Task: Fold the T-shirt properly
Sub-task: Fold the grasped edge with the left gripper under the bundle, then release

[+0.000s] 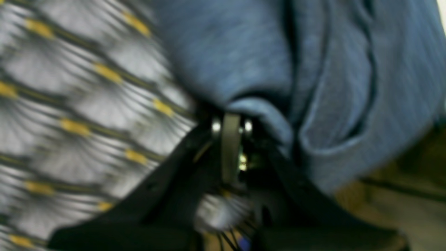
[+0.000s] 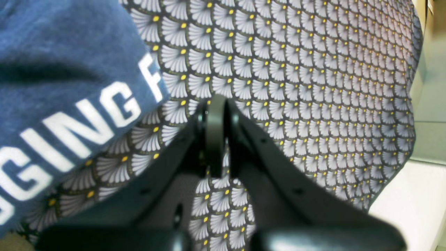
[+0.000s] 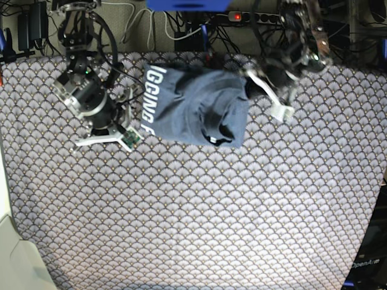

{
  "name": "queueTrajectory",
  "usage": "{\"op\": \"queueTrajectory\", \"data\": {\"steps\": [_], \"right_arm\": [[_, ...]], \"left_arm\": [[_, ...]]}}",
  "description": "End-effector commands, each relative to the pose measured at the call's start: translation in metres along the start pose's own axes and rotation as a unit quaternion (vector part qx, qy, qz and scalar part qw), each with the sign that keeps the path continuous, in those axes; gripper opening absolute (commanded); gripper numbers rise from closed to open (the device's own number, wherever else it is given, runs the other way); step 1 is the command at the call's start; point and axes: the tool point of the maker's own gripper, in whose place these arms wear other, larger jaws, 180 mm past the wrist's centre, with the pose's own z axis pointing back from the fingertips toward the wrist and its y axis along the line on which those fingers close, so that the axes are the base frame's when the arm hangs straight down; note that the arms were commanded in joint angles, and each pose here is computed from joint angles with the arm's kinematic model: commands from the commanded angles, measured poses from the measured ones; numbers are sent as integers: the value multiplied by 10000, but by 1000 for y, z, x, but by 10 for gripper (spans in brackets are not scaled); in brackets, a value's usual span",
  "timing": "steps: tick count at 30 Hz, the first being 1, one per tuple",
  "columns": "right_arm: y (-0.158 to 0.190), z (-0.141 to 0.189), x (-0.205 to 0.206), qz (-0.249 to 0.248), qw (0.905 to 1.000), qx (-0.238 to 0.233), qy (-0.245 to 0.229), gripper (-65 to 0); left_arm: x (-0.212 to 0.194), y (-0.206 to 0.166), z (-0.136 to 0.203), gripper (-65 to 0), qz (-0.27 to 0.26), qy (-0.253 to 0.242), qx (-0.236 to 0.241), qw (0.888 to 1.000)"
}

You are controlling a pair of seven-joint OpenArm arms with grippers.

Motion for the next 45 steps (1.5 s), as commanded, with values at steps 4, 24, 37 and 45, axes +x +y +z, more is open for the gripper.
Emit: {"op": "queueTrajectory", "data": {"steps": [4,24,37,45], "right_arm": [[-5,2,10,14,9998,-71,-172,-650],[-9,-1,-2,131,9999,-61,-28,-650],[-8,-1,-2,127,9999,-48,-31,-650],[6,0,-11,73,9999,98,72,-650]], "left_arm": [[38,-10,-27,-645,181,-348,-294,9988],[39,30,56,-645,19,-489,945,9943],[-33,-28,-6,-645,71,662,-36,9978],[17,-59,-55,-645,496,-1,-512,9975]]}}
